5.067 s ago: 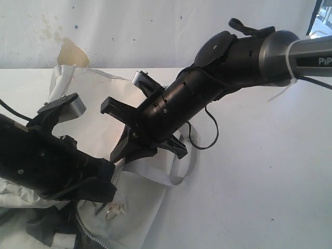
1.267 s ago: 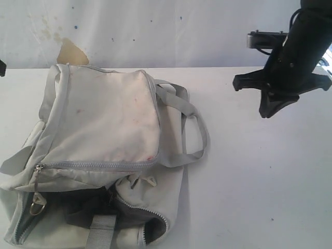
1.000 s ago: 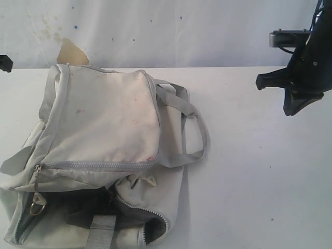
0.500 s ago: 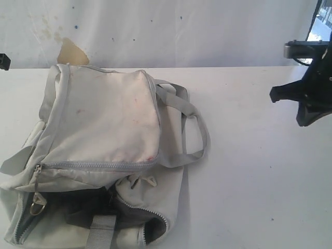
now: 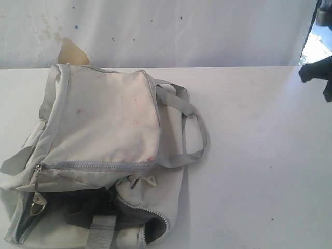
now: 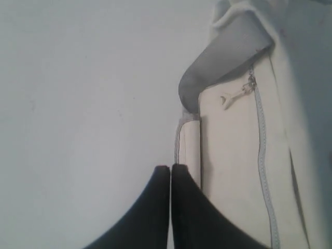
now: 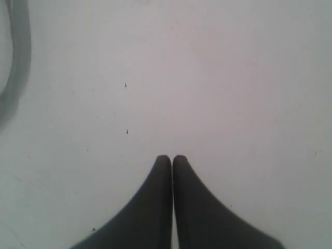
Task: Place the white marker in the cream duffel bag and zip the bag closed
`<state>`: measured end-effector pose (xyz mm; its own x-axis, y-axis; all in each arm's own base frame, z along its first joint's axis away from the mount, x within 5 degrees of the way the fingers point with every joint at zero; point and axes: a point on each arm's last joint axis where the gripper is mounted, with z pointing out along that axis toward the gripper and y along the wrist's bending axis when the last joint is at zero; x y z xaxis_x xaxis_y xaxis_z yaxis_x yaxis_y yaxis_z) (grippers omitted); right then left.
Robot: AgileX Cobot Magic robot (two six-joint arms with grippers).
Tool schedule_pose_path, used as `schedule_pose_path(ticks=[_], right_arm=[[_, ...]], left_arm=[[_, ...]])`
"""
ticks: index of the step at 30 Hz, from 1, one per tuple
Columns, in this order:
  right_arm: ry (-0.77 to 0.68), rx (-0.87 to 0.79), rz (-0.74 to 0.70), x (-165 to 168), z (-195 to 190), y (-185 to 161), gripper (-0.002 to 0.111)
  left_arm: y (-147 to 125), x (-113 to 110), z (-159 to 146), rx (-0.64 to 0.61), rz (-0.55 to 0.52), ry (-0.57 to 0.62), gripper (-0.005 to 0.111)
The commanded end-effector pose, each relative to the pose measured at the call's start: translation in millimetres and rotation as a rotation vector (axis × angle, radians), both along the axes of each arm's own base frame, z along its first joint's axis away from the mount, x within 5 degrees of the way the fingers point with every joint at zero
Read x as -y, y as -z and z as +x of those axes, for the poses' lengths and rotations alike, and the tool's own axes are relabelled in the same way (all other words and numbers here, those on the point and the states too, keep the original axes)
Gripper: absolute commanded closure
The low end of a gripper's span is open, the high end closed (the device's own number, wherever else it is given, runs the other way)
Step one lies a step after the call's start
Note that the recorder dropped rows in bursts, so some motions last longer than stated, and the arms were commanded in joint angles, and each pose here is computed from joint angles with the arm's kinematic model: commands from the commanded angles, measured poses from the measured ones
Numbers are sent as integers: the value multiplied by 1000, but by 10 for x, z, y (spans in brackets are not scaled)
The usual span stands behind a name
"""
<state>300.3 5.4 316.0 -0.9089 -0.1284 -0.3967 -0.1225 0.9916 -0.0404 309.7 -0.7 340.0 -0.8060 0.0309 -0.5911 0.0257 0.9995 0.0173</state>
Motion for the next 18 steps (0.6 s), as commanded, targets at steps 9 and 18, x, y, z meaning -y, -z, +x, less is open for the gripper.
schedule_pose_path(ticks=[9, 18], right_arm=[[-8, 625, -12, 37, -1340, -1321, 108], [-20, 991, -29, 50, -2584, -1705, 108]], left_arm=[[-1211, -14, -1333, 497, 11, -4, 107], [-1608, -15, -2641, 849, 6, -9, 107]])
